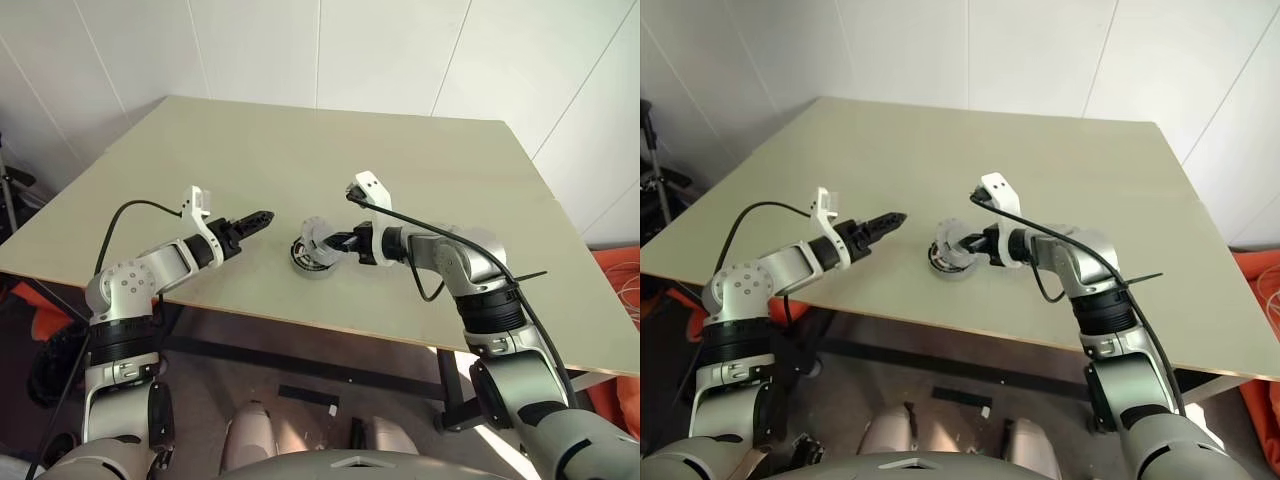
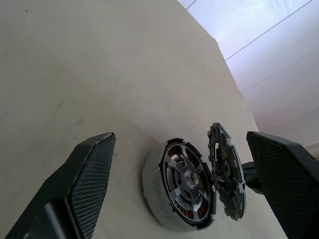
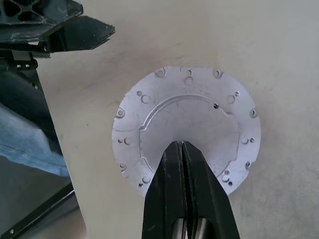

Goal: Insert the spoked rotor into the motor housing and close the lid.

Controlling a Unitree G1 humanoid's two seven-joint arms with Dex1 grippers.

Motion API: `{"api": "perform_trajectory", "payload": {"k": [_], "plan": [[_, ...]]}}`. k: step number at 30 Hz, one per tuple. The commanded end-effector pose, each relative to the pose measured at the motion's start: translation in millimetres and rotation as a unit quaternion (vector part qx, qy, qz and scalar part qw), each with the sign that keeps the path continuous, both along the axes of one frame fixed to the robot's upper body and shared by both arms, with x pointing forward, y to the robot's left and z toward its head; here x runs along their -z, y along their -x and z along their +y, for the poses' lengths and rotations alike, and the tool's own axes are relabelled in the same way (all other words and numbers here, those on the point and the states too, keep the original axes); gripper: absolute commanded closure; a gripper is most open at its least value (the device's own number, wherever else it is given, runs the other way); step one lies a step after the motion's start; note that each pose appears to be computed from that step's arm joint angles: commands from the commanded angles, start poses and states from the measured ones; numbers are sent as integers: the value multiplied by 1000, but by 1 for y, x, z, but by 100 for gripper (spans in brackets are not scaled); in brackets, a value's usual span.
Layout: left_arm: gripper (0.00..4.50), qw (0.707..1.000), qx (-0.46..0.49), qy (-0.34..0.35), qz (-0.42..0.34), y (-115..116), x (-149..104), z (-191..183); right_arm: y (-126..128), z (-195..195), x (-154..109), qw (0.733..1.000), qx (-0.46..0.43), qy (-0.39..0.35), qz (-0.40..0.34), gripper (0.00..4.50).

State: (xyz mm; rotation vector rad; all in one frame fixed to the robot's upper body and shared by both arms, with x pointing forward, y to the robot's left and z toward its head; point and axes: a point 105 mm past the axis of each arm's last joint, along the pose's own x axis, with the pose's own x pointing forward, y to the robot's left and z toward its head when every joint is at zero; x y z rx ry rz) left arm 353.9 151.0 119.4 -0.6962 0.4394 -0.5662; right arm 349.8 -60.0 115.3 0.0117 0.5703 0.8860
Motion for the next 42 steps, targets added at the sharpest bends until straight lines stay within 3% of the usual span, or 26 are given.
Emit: {"api": "perform_trajectory", "payload": {"k": [1, 9, 21, 25, 34, 41, 42], "plan": [[0, 1000, -8, 0, -29, -2, -14, 3, -5, 5, -5, 1000, -3, -7, -14, 447], [0, 999, -17, -3, -28, -1, -14, 9, -6, -1, 25, 999, 19, -4, 30, 447], [0, 999, -24, -8, -30, -2, -15, 14, -10, -5, 38, 999, 30, 2, 27, 447], [0, 999, -26, -10, -32, -3, -17, 15, -8, -4, 33, 1000, 16, 1, 13, 447], [0, 999, -21, -11, -37, -8, -19, 12, -9, 1, -4, 999, -8, -30, -43, 447], [0, 999, -16, -15, -41, -9, -19, 10, -10, -3, 5, 999, -5, -28, -45, 447], [0, 999, -16, -16, -42, -9, -19, 10, -11, -2, 4, 998, -7, -30, -59, 429]]}}
